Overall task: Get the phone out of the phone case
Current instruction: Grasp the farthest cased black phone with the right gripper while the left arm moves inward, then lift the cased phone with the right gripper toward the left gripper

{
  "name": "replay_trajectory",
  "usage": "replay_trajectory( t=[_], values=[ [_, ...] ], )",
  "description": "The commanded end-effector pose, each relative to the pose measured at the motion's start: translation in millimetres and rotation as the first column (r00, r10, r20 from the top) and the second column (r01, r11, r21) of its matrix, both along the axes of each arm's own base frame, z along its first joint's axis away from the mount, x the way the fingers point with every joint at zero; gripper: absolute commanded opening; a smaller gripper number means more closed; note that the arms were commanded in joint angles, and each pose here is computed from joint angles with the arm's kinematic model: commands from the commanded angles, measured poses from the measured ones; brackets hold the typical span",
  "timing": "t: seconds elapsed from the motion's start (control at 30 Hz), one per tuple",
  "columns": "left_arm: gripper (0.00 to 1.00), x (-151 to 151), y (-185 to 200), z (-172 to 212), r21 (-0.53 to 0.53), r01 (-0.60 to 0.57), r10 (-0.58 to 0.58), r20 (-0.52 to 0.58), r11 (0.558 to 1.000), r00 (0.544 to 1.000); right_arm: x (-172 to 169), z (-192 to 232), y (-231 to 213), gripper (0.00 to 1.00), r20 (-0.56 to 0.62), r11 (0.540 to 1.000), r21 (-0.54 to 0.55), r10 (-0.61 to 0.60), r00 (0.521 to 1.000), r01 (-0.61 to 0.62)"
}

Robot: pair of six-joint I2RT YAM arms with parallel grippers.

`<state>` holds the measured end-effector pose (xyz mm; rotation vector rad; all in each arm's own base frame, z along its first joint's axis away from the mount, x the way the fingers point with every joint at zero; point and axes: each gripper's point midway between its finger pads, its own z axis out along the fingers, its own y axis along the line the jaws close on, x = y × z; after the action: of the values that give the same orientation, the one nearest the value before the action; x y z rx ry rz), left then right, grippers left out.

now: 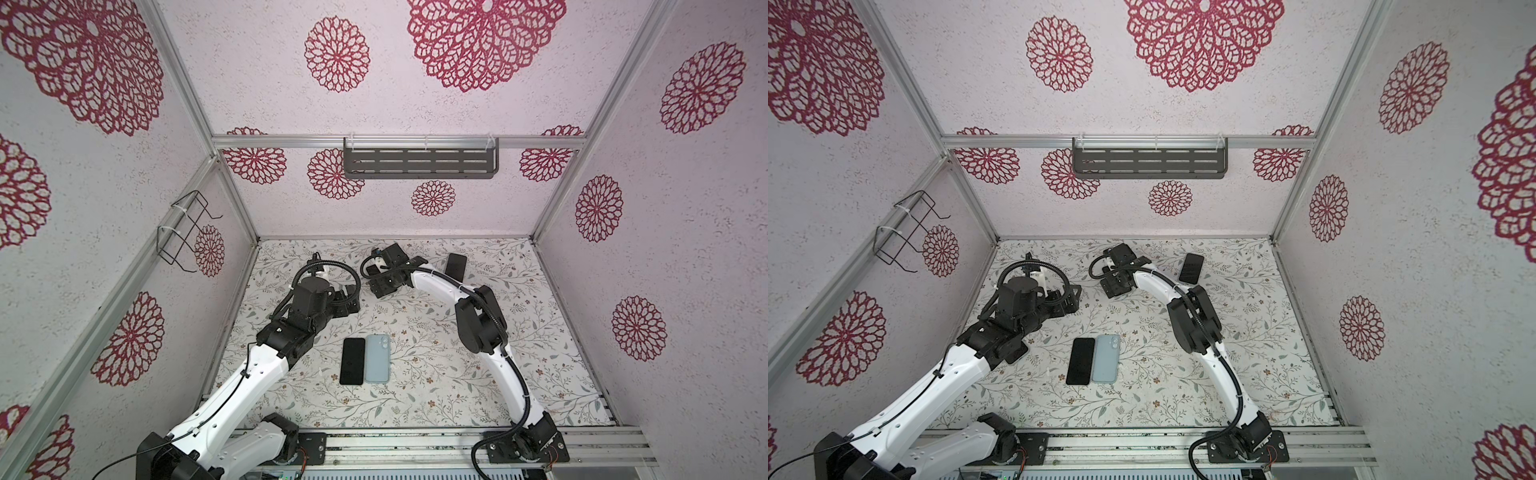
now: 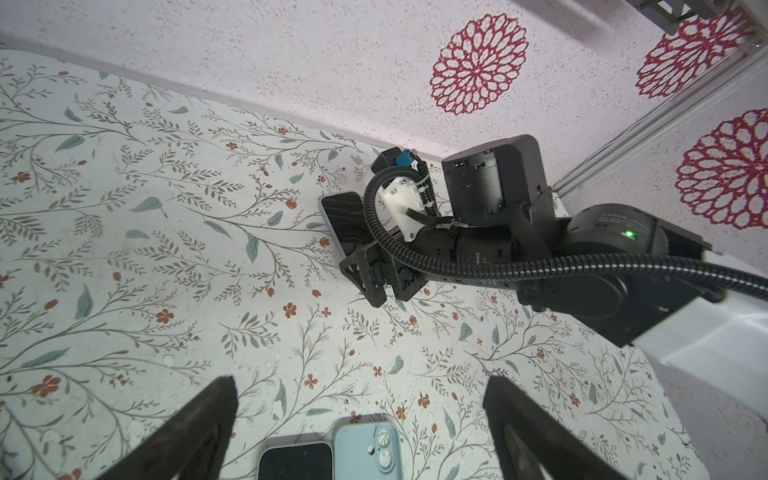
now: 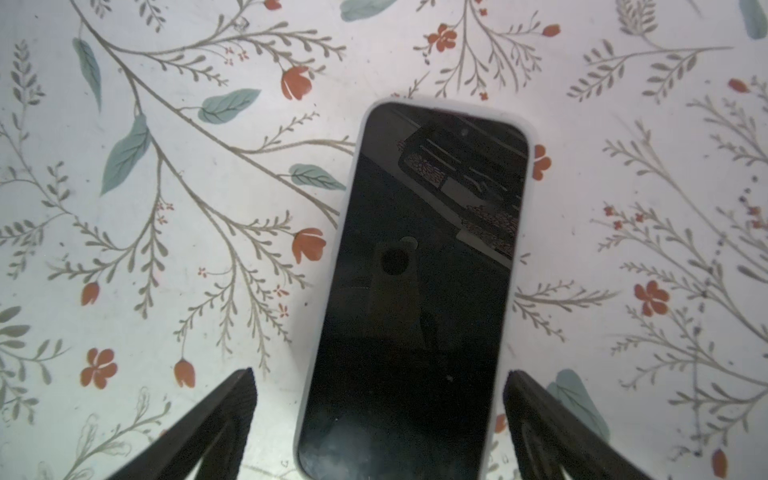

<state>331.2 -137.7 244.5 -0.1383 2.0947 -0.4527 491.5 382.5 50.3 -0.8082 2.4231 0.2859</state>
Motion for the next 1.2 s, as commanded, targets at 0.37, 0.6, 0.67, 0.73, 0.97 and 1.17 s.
replay_trajectory(
  t=[0.37, 0.6, 0.67, 0.73, 0.97, 1.17],
  values=[
    [0.97, 5, -13, 29, -0.051, 0.055, -0.055, -0.001, 0.997, 0.998, 6, -16, -17, 0.91, 0.022, 0.993, -0.117, -0.025, 0.999, 0.027],
    [0.97, 8, -15, 25, -0.075, 0.046, -0.046, -0.007, 0.996, 0.999, 0, -19, -19, 0.78, 0.017, 0.988, -0.154, -0.025, 1.000, 0.027],
    [0.97, 9, -15, 24, -0.087, 0.039, -0.039, -0.006, 0.995, 0.999, -3, -17, -17, 0.75, 0.019, 0.989, -0.147, -0.021, 1.000, 0.024],
    [0.97, 10, -15, 22, -0.102, 0.029, -0.030, -0.006, 0.994, 1.000, -6, -13, -16, 0.73, 0.030, 0.990, -0.139, -0.021, 0.999, 0.025],
    [0.97, 14, -15, 11, -0.185, 0.000, -0.003, -0.016, 0.983, 1.000, -21, -3, -24, 0.60, 0.043, 0.994, -0.095, -0.042, 0.998, 0.046],
    [0.97, 19, -20, -7, -0.254, -0.020, 0.011, -0.037, 0.967, 0.999, -35, 7, -39, 0.50, 0.059, 0.994, -0.071, -0.077, 0.995, 0.081]
  ],
)
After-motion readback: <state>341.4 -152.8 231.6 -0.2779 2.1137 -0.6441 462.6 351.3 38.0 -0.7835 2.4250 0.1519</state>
